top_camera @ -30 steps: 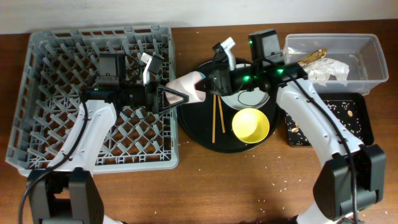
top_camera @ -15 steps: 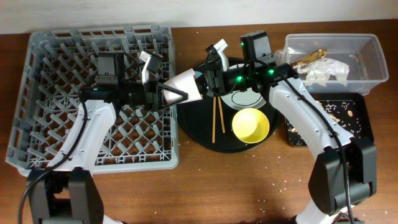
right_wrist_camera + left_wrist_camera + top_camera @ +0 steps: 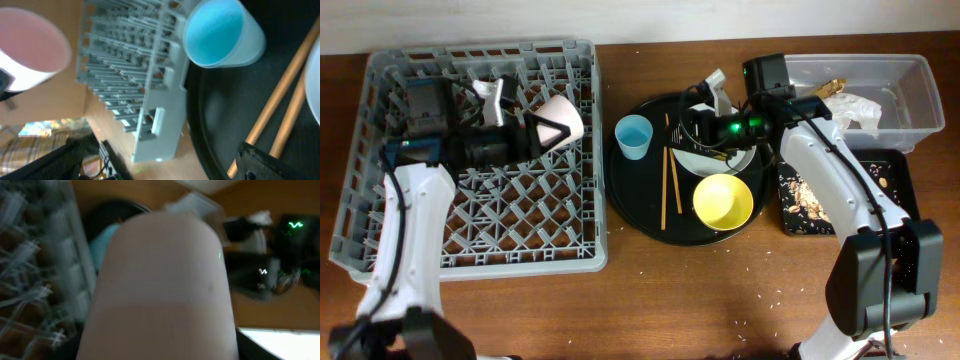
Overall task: Sort waste into correct bins and load items into the dishwasher rack
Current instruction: 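Place the pink cup upside down in the rack with the left gripper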
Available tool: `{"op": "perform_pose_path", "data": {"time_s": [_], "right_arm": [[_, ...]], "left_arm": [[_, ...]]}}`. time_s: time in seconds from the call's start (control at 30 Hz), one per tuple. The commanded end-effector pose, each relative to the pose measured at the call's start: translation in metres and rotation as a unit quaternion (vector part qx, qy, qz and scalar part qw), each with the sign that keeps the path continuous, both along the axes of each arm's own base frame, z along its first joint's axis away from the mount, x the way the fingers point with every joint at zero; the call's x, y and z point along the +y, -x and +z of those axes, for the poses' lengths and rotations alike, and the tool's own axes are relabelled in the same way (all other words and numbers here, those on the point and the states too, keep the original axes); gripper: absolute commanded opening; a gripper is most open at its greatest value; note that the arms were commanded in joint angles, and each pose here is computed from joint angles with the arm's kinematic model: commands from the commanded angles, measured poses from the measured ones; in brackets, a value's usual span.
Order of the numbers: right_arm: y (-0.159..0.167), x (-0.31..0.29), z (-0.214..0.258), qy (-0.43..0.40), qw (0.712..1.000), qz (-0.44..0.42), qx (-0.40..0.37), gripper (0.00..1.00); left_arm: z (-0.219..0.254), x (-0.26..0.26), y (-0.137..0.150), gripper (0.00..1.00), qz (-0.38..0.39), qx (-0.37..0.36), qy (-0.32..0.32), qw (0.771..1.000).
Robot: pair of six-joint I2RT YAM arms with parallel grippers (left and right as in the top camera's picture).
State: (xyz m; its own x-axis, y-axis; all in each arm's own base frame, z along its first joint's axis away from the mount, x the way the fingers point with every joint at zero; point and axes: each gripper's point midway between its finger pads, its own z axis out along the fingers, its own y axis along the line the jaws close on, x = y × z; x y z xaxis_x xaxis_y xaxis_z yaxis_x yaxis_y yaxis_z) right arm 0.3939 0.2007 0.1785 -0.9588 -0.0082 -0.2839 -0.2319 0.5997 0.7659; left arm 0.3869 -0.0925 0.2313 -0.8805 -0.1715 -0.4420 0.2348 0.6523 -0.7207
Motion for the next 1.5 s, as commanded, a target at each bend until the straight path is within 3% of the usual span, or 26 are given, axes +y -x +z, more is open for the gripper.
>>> {"op": "perform_pose_path", "data": {"time_s": [0.0,0.2,0.3,0.9,1.27,1.3,1.37,1.43,1.47], "right_arm": [[-0.006,-0.018,-0.023,0.064,0.998,-0.022,0.001,0.99],[0.004,-0.025,-0.032,0.094,0.995,-0.01,0.01,0.99],[0.007,-0.031,-0.038,0.113,0.993,-0.016,0.02,0.98],[0.012,-0.033,-0.04,0.119,0.992,-0.015,0.034,0.99],[0.017,-0.033,-0.042,0.121,0.992,-0.014,0.044,0.99],[0.017,-0.033,-0.042,0.121,0.992,-0.014,0.044,0.99],[0.017,-0.033,-0.042,0.121,0.992,-0.014,0.044,0.98],[0.017,-0.033,-0.042,0.121,0.992,-0.014,0.044,0.99],[0.017,-0.033,-0.042,0.121,0.992,-0.014,0.044,0.99]], "left_arm": [[-0.01,0.031,0.013,0.32,0.077,0.017,-0.228,0.97],[-0.044,0.016,0.08,0.32,0.013,0.126,-0.342,0.931],[-0.055,0.034,0.097,0.32,0.047,0.169,-0.403,0.898],[-0.093,0.009,0.078,0.33,0.031,0.139,-0.385,0.912],[-0.137,0.005,0.085,0.33,0.009,0.211,-0.418,0.883],[-0.137,0.005,0.084,0.36,0.01,0.209,-0.418,0.884],[-0.137,0.004,0.081,0.56,0.012,0.204,-0.416,0.886],[-0.136,0.002,0.077,0.86,0.015,0.196,-0.414,0.889],[-0.136,0.002,0.077,0.92,0.015,0.195,-0.413,0.889]]}}
